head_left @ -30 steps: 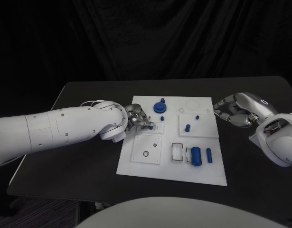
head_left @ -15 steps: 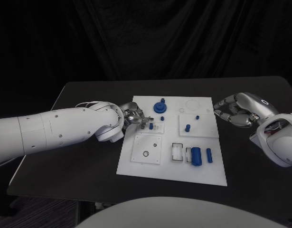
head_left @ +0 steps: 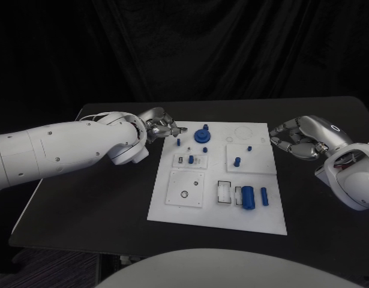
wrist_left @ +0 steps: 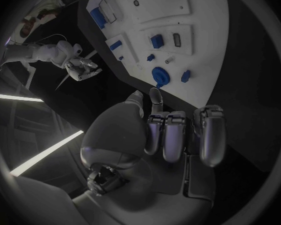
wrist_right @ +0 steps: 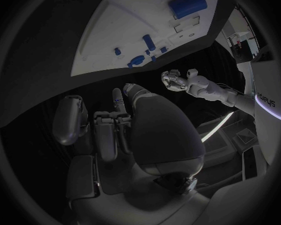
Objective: Assemble the parts on the task board
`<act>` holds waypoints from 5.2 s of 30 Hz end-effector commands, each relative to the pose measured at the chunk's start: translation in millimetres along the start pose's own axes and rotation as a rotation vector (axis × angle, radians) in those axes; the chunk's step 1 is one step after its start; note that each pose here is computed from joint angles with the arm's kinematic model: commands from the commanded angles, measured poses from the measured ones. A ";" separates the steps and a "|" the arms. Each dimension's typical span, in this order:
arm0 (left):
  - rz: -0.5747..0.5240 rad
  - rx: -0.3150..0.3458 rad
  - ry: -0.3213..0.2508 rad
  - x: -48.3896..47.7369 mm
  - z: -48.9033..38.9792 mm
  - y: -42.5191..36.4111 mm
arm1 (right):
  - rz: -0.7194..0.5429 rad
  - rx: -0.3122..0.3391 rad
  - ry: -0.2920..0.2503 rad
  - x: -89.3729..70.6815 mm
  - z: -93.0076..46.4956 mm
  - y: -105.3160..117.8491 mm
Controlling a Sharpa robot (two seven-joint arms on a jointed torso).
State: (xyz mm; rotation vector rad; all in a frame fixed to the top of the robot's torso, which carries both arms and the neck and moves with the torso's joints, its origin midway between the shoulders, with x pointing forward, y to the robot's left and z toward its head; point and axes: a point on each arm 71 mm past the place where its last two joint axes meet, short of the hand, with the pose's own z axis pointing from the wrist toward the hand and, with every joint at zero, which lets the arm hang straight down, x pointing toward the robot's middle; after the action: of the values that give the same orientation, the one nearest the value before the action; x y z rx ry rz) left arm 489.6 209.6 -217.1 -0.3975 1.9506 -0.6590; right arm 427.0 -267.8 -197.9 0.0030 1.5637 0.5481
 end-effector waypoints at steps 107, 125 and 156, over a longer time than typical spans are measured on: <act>0.215 -0.179 0.172 12.5 59.8 11.9 | 0.005 0.000 0.009 2.0 0.3 2.1; 0.218 -0.181 0.186 13.5 59.5 13.4 | 0.004 0.003 0.015 2.4 0.3 2.0; 0.219 -0.173 0.203 15.8 59.4 14.8 | 0.003 0.006 0.019 2.3 -0.5 1.4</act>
State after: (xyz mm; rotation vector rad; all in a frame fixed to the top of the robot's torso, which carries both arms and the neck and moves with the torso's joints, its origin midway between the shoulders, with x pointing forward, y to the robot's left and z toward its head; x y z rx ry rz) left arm 536.5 198.7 -257.5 -0.2370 2.2109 -0.3761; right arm 426.5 -265.5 -198.7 -0.0006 1.5762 0.5567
